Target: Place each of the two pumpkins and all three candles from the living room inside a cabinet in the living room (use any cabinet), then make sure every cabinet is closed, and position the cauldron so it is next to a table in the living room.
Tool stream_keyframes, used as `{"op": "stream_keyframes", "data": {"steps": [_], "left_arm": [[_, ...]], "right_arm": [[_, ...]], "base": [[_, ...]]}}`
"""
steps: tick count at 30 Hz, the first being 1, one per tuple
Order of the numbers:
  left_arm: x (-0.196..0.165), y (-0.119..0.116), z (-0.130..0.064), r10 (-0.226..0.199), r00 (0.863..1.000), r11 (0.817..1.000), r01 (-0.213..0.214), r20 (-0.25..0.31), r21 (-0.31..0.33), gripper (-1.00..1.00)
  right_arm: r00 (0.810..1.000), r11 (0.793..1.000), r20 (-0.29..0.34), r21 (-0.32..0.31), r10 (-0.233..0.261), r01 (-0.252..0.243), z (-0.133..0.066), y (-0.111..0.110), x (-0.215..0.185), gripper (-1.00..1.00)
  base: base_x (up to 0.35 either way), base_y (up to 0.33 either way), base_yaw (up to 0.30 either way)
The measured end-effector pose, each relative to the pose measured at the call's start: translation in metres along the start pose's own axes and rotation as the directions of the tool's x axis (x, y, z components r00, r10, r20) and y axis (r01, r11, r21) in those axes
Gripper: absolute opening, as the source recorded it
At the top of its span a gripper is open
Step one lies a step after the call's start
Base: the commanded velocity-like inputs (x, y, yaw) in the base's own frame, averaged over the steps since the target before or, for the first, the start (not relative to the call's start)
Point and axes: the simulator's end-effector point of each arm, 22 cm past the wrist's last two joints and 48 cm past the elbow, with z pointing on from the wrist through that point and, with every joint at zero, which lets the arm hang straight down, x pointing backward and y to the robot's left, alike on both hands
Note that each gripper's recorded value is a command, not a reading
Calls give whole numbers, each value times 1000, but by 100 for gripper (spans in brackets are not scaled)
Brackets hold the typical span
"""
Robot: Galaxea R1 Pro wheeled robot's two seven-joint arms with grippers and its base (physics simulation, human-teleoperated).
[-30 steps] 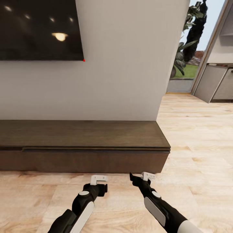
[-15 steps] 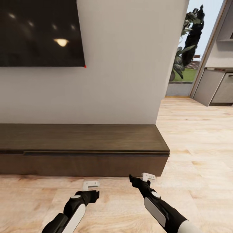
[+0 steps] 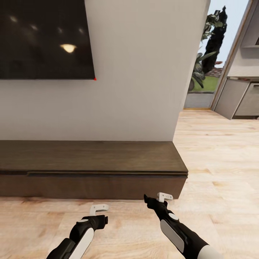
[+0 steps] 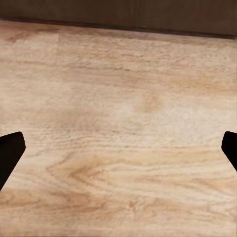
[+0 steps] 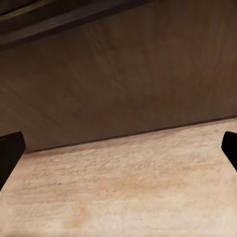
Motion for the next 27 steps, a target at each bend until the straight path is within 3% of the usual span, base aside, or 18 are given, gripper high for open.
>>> {"op": "stream_keyframes", "data": {"steps": [9, 27], "left_arm": [[-15, 1, -14, -1, 1000, 1000, 1, 1, -4, 100], [-43, -2, -43, -1, 1000, 1000, 1, 0, -4, 100]], "right_arm": [[1000, 1000, -2, -2, 0, 0, -7, 7, -17, 100], [1000, 1000, -5, -1, 2, -2, -22, 20, -51, 100]], "base": [[-153, 0, 0], [-8, 0, 0]]}}
